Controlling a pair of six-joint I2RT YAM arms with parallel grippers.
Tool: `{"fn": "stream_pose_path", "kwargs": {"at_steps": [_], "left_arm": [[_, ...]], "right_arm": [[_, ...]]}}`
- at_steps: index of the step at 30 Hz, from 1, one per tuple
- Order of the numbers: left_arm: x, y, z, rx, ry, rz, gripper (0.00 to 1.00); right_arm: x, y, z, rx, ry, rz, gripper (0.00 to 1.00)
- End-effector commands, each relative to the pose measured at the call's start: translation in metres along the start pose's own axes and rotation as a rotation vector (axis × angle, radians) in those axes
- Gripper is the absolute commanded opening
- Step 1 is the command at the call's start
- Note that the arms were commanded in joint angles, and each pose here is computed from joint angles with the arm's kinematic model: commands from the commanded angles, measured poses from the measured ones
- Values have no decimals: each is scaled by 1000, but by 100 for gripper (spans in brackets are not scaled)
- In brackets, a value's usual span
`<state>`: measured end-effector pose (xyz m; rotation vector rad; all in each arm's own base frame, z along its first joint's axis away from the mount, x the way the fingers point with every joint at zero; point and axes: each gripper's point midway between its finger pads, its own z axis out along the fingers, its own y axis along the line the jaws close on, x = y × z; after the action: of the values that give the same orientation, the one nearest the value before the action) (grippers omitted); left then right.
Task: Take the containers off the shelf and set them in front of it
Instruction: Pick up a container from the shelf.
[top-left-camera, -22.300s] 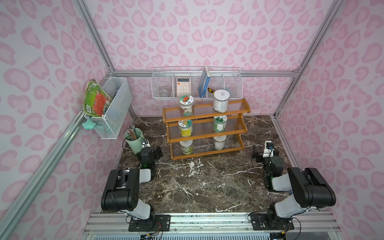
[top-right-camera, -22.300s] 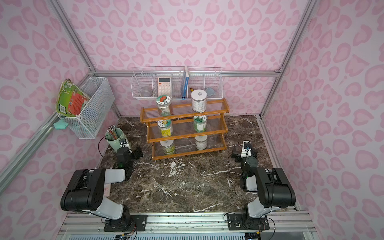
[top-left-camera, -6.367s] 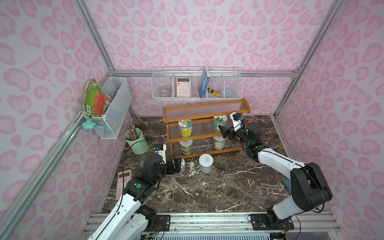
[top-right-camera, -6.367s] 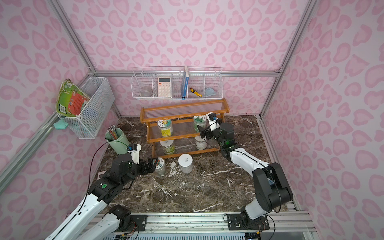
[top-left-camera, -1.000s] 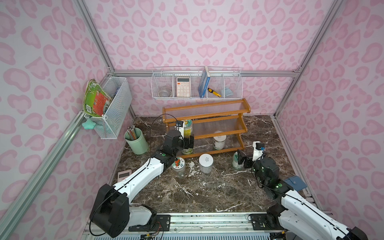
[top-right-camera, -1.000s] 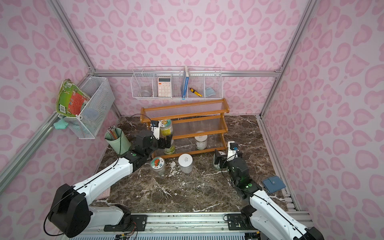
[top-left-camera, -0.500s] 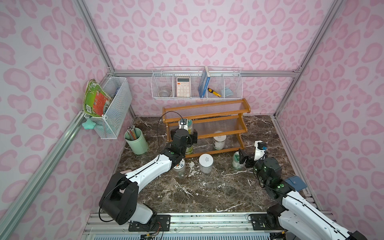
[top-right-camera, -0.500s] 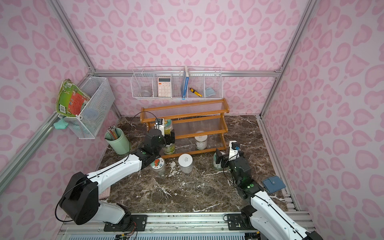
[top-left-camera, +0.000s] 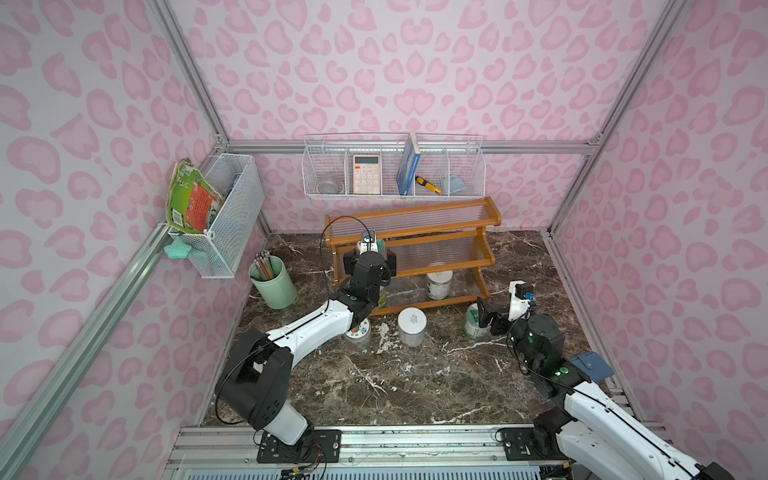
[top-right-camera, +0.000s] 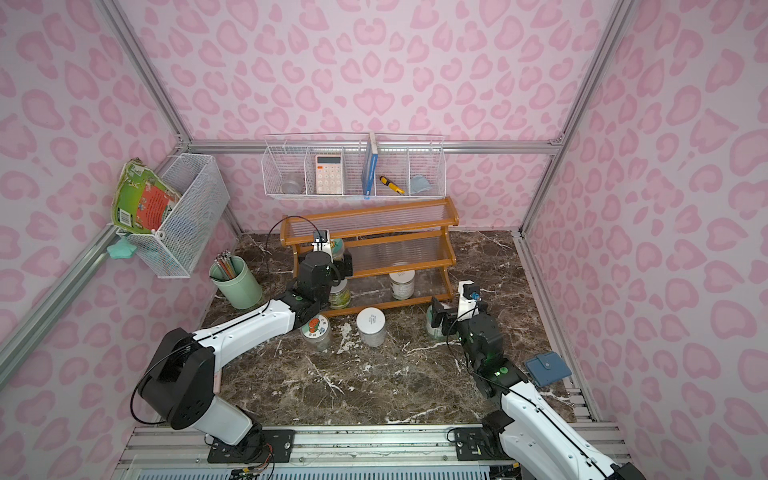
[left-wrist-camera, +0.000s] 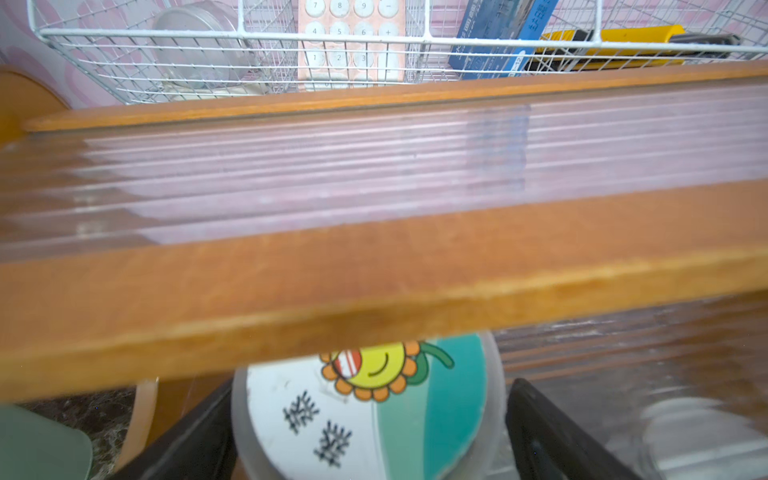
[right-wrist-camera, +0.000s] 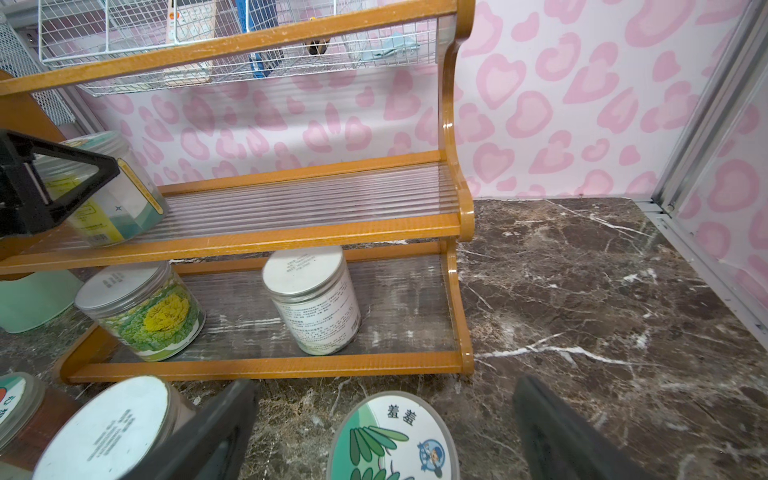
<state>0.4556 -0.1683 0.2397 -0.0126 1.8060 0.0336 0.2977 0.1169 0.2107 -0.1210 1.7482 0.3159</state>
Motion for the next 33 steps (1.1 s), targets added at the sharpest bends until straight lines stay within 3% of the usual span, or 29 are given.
{"fn": "stream_pose_path", "kwargs": {"at_steps": [1, 7, 15, 33], "left_arm": [[-4, 5, 6, -36, -20, -30, 97], [1, 8, 8, -52, -7, -41, 80], [-2, 6, -2, -12, -3, -41, 70], [-11, -12, -66, 152, 11, -32, 64]], "right_arm": [[-3, 0, -1, 1, -4, -10, 99], [-3, -3, -2, 11, -5, -16, 99], [-2, -1, -2, -2, -1, -9, 99], [-1, 26, -4, -154, 50, -1, 99]]}}
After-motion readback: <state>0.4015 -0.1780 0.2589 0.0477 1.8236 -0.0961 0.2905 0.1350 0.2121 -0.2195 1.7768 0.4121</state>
